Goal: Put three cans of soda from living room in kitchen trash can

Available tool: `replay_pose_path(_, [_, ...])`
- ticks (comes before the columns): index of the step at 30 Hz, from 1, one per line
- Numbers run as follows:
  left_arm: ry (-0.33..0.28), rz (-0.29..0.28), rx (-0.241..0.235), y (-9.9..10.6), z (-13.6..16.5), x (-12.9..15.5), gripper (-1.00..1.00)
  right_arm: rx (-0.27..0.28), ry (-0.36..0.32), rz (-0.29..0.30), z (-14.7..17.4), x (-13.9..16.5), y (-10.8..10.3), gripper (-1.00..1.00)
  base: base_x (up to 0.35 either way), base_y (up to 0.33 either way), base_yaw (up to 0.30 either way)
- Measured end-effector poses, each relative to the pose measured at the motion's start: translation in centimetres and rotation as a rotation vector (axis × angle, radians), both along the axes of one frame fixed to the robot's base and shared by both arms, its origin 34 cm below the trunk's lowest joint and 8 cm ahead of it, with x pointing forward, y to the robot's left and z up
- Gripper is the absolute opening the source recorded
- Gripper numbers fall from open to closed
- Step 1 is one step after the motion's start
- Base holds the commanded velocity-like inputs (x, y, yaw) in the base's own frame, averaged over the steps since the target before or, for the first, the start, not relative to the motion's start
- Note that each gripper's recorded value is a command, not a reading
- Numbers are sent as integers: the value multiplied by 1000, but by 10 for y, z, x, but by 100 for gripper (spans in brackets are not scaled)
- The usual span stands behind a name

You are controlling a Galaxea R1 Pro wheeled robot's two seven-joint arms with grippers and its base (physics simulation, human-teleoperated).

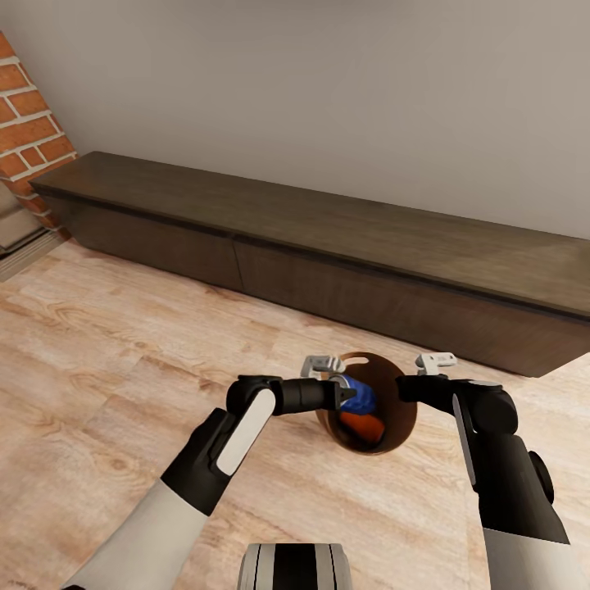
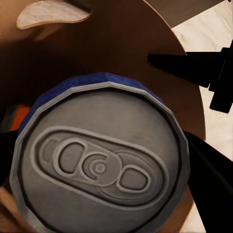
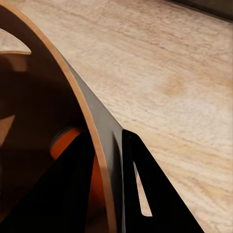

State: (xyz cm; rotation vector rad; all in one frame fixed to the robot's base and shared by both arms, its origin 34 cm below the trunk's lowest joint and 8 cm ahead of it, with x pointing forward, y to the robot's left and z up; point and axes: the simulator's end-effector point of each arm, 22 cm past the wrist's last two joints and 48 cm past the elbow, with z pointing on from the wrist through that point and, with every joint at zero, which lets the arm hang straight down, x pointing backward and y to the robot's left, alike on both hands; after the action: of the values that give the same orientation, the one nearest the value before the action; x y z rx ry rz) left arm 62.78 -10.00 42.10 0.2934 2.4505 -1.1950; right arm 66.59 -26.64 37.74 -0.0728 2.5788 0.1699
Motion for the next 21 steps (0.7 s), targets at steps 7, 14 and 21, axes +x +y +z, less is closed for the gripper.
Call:
replay_pose_path(7, [-1, -1, 7, 0, -1, -1, -100, -1, 0, 0, 0, 0, 0, -100, 0, 0, 0])
replay_pose_path(14, [0, 6, 22, 2, -4, 0, -100, -1, 0, 1, 0, 0, 0, -100, 0, 0, 0])
replay_pose_path(21, [10, 10, 57, 5, -14, -1, -100, 0, 0, 1, 0, 0, 0, -100, 0, 0, 0])
